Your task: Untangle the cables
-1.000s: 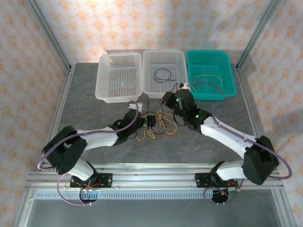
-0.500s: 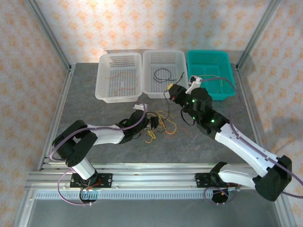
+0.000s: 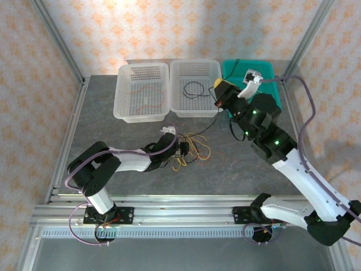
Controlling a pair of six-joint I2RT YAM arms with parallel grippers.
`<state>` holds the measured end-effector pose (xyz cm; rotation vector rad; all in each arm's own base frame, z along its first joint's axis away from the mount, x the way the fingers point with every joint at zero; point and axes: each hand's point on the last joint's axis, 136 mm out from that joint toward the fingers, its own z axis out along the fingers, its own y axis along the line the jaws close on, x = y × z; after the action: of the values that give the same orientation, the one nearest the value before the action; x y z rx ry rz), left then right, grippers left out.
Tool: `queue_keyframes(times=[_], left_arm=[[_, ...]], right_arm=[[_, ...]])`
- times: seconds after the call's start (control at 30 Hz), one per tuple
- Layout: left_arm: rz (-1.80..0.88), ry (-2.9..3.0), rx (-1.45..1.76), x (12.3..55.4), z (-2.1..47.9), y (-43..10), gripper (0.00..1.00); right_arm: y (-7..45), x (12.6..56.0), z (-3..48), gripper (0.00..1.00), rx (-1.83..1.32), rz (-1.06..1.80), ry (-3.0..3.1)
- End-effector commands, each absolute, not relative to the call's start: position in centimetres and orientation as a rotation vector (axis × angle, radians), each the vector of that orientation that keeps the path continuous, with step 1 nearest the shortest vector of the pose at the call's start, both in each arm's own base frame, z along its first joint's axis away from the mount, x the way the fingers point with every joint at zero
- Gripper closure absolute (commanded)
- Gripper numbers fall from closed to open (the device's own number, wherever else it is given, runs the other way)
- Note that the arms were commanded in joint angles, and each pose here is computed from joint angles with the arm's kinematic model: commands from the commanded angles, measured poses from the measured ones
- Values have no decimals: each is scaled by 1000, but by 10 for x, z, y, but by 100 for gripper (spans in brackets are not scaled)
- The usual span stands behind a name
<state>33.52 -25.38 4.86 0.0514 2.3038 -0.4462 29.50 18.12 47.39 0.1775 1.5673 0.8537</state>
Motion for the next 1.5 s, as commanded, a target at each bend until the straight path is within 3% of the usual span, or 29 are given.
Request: queue_keyframes(times=[0.0, 0.33, 0.7, 1.2, 1.47], left_arm=[[-397, 2286, 53, 340, 54, -251, 20], [-454, 2210, 83, 342, 102, -259, 20], [-447, 2103, 34, 344, 146, -245, 20], [-556, 1950, -51, 377, 205, -233, 20], [-669, 1878, -73, 407, 242, -219, 20]], right_arm=[[152, 287, 491, 100, 190, 707, 1532], [133, 301, 480, 100, 205, 507, 1587], [144, 348, 468, 100, 183, 431, 1624], [166, 470, 433, 100, 158, 442, 1728], [190, 528, 391, 100, 106, 418, 1812]])
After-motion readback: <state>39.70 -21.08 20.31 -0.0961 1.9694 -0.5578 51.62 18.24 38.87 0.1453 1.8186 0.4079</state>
